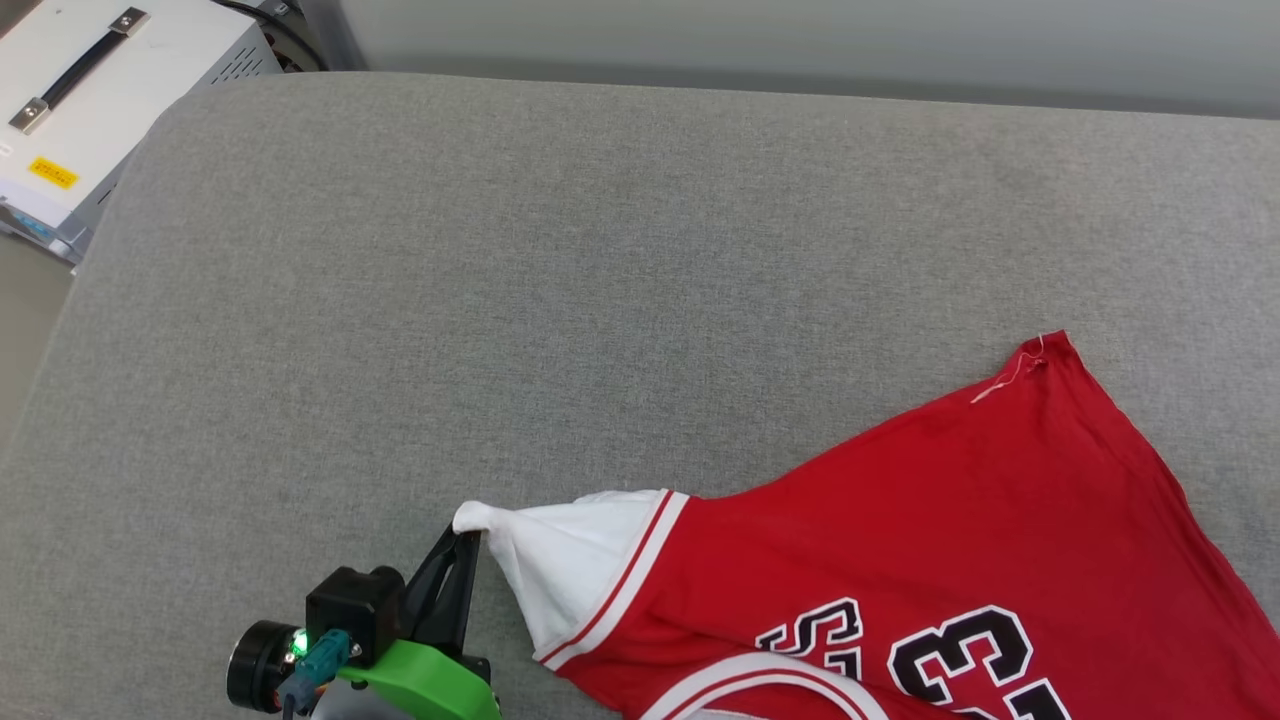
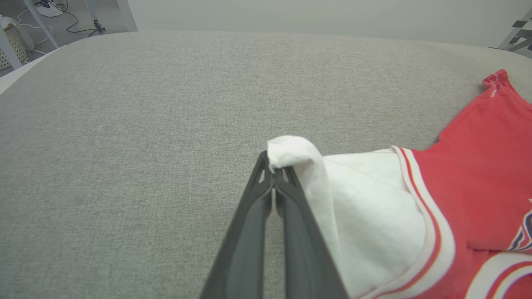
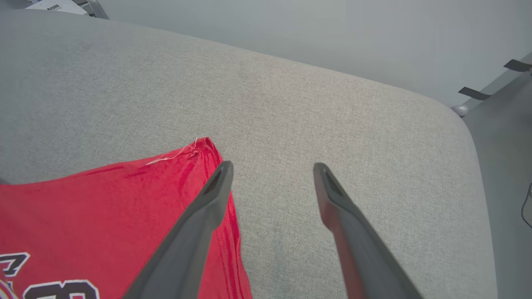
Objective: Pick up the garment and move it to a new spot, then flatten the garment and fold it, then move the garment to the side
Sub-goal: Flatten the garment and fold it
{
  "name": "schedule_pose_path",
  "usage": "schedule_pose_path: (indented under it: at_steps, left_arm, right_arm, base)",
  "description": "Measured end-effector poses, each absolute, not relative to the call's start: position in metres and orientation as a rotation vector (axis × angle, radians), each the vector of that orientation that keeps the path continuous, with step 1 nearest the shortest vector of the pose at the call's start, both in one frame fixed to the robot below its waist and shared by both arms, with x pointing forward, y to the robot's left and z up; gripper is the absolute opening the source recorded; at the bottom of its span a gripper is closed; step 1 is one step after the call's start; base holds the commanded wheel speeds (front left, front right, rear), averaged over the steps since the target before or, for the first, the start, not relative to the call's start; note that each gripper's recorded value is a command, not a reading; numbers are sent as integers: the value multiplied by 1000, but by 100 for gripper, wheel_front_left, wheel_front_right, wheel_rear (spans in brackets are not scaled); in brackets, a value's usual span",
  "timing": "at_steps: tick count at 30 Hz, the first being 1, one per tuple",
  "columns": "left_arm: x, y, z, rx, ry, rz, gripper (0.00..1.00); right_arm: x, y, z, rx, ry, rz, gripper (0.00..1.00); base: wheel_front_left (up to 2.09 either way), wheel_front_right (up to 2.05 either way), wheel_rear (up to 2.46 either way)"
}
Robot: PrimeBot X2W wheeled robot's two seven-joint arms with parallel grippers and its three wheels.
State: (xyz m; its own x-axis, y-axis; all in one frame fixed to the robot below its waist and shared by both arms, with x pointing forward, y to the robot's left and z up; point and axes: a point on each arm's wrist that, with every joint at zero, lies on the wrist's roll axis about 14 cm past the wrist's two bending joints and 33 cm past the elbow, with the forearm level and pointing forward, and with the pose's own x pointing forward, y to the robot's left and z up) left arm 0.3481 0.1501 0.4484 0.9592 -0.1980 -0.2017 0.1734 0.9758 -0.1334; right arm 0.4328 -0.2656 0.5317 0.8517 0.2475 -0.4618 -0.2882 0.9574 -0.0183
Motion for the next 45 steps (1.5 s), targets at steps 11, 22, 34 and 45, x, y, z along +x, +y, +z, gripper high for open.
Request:
schedule_pose_path:
  at_steps: [11, 22, 34, 45]
  left_arm:
    - [359, 146, 445, -111, 220, -197, 0]
    - [369, 144, 439, -118, 227, -201, 0]
    - [369, 154, 425, -119, 261, -169, 0]
    - [367, 154, 431, -109, 235, -183, 0]
  right_arm:
    - [476, -196, 508, -151, 623, 435, 100]
    - [491, -182, 426, -197, 923, 441, 100]
    - [479, -170, 356, -235, 1084, 480, 100]
    - [485, -158, 382, -192, 896, 500, 0]
  base:
    - [0, 0, 0]
    - [0, 0, 0]
    - [0, 0, 0]
    - [0, 0, 0]
